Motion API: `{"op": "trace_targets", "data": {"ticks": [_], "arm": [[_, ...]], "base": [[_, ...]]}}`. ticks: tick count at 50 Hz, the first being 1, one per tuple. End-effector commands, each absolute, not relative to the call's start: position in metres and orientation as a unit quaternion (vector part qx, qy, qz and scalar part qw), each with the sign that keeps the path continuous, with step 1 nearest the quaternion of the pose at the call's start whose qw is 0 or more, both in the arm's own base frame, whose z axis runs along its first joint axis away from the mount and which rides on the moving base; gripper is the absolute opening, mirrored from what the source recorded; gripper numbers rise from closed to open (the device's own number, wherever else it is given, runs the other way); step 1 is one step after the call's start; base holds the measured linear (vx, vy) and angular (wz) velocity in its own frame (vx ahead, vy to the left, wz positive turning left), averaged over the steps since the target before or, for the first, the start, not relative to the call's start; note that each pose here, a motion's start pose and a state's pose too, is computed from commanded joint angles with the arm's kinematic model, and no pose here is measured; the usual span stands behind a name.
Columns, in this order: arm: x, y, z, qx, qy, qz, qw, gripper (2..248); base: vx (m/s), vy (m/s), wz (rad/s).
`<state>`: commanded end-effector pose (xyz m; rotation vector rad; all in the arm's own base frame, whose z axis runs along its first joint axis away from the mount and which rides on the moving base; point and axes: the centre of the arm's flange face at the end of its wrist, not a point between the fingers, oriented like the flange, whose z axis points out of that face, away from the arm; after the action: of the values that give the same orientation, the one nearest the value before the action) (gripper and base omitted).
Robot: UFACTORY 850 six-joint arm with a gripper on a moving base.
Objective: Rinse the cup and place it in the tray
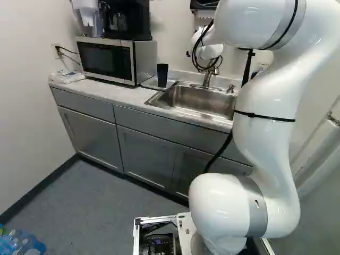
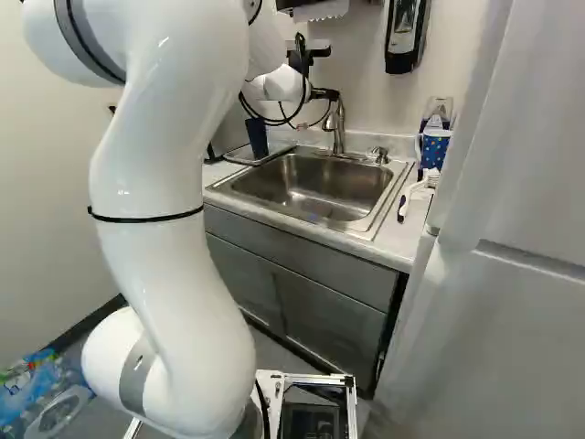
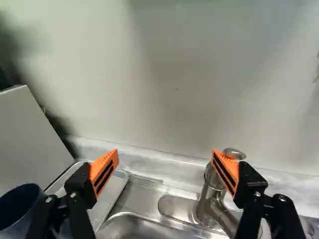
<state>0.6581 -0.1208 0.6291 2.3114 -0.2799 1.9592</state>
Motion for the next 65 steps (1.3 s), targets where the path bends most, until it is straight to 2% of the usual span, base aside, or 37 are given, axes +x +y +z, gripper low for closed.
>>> {"op": "trace_targets", "data": {"ticks": [23,65], "arm": [[0.654,-0.12,0.632,0.749,-0.092,0.654,0.05,247],[0.571,-0.112,0.639,0.757,-0.097,0.644,0.053,247]], "base": [[0.0,0.0,0.0],[0.0,0.0,0.0]]}}
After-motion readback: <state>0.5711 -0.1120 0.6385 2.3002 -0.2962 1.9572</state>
